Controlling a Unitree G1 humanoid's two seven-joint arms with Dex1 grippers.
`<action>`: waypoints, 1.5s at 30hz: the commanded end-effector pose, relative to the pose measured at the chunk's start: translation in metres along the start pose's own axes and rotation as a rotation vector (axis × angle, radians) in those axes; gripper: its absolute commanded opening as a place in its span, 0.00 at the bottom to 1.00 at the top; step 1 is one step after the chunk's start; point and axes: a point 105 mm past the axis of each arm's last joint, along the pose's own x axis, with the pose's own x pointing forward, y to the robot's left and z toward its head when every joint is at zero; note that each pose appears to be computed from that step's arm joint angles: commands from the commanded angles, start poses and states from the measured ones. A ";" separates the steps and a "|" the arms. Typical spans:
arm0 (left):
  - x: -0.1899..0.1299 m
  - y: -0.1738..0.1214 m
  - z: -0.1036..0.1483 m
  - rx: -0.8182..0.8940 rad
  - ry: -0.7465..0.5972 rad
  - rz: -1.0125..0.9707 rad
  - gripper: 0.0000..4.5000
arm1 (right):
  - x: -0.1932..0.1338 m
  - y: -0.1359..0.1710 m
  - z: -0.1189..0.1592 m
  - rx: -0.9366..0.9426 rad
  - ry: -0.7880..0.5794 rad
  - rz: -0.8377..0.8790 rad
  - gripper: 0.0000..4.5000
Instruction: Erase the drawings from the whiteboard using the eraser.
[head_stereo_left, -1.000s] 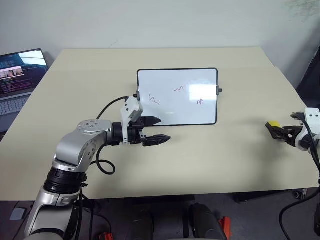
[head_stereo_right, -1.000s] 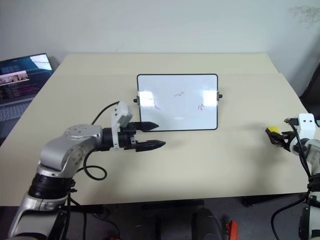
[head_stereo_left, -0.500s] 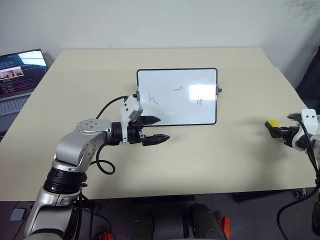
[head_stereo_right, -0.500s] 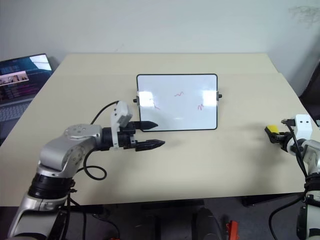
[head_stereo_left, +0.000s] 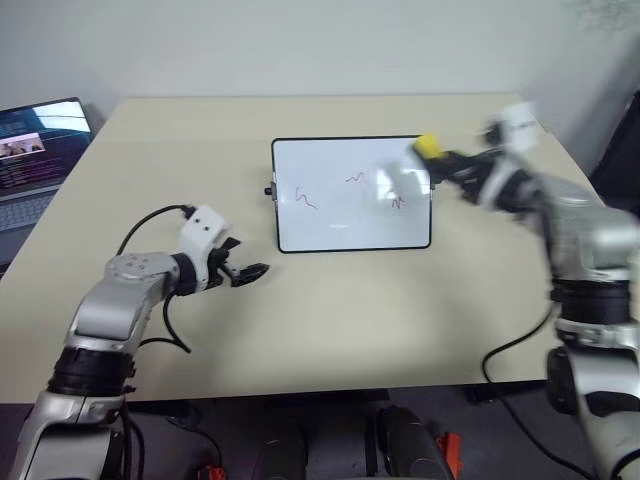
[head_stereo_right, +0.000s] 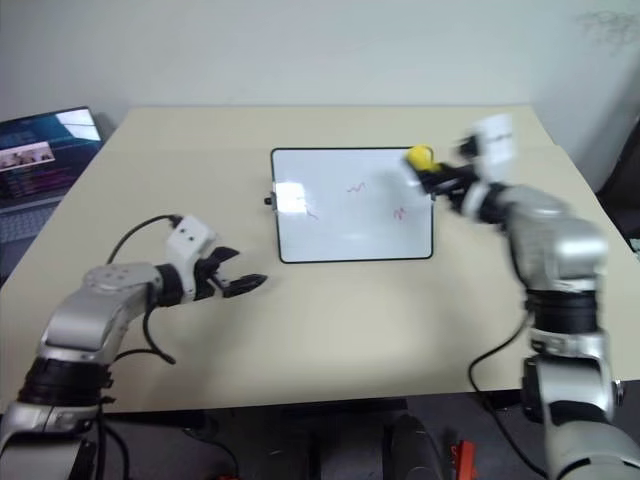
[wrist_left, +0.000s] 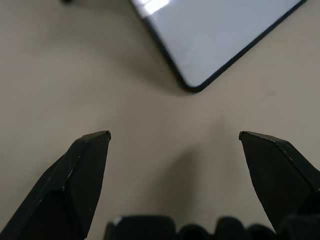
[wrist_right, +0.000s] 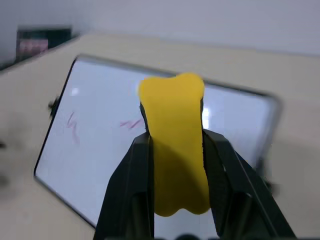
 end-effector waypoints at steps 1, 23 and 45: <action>-0.009 0.007 0.030 0.047 -0.133 0.081 1.00 | 0.034 0.035 0.018 -0.217 -0.030 0.065 0.22; -0.010 -0.031 0.067 0.035 -0.279 -0.032 1.00 | 0.120 0.066 0.021 -0.605 -0.016 0.013 0.22; -0.011 -0.036 0.061 0.040 -0.256 -0.059 1.00 | 0.128 0.072 -0.026 -0.718 0.130 0.041 0.22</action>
